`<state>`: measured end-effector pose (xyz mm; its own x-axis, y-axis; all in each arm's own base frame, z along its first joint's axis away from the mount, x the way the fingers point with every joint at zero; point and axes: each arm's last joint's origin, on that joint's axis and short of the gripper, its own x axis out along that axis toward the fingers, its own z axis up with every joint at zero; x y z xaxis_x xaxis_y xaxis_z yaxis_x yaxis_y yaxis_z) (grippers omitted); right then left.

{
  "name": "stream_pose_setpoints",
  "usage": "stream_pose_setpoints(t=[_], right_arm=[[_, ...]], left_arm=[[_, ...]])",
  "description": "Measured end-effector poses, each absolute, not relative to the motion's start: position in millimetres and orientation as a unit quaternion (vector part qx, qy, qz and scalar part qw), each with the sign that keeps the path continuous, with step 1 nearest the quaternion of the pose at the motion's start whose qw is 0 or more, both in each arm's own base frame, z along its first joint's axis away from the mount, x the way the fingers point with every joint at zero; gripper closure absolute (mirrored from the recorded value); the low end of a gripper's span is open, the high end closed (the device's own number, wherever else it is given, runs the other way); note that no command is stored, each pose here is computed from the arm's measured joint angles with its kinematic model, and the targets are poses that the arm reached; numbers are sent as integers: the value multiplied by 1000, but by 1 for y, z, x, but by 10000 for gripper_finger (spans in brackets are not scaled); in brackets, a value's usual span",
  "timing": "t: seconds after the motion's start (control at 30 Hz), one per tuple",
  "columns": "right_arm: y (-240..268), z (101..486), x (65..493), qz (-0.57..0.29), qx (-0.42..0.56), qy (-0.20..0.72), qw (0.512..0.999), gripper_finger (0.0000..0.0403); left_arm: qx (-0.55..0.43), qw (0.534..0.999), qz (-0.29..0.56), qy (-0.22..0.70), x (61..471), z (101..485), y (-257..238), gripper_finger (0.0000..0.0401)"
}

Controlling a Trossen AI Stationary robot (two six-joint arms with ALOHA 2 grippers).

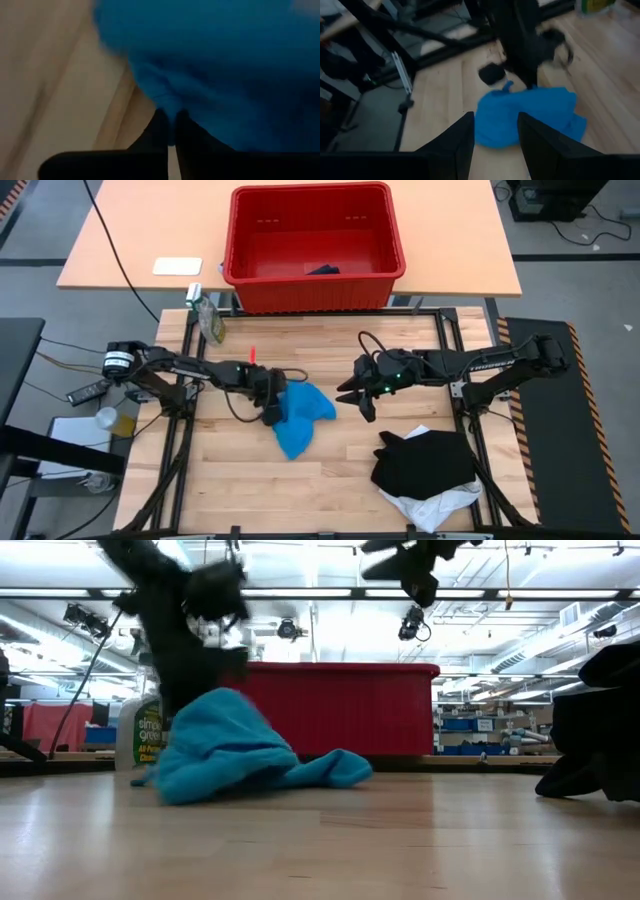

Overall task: Fold laundry
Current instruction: Fold the blue shorts

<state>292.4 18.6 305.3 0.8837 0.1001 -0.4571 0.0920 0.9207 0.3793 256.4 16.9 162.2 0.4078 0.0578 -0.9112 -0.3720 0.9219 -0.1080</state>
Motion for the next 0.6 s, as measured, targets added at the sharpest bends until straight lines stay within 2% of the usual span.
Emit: stream_pose_setpoints(t=[0.17, 0.37, 0.5, 0.6], right_arm=[[19, 306, 285, -8, 170, 282, 944, 246], [15, 310, 287, -1, 133, 263, 956, 246], [7, 316, 290, 17, 130, 233, 964, 241], [2, 317, 291, 23, 125, 227, 966, 227]], left_arm=[[-116, 866, 84, 479, 271, 223, 17, 395], [-75, 923, 54, 373, 281, 300, 17, 397], [-64, 938, 34, 338, 287, 325, 15, 398], [-57, 943, 20, 326, 289, 329, 12, 398]])
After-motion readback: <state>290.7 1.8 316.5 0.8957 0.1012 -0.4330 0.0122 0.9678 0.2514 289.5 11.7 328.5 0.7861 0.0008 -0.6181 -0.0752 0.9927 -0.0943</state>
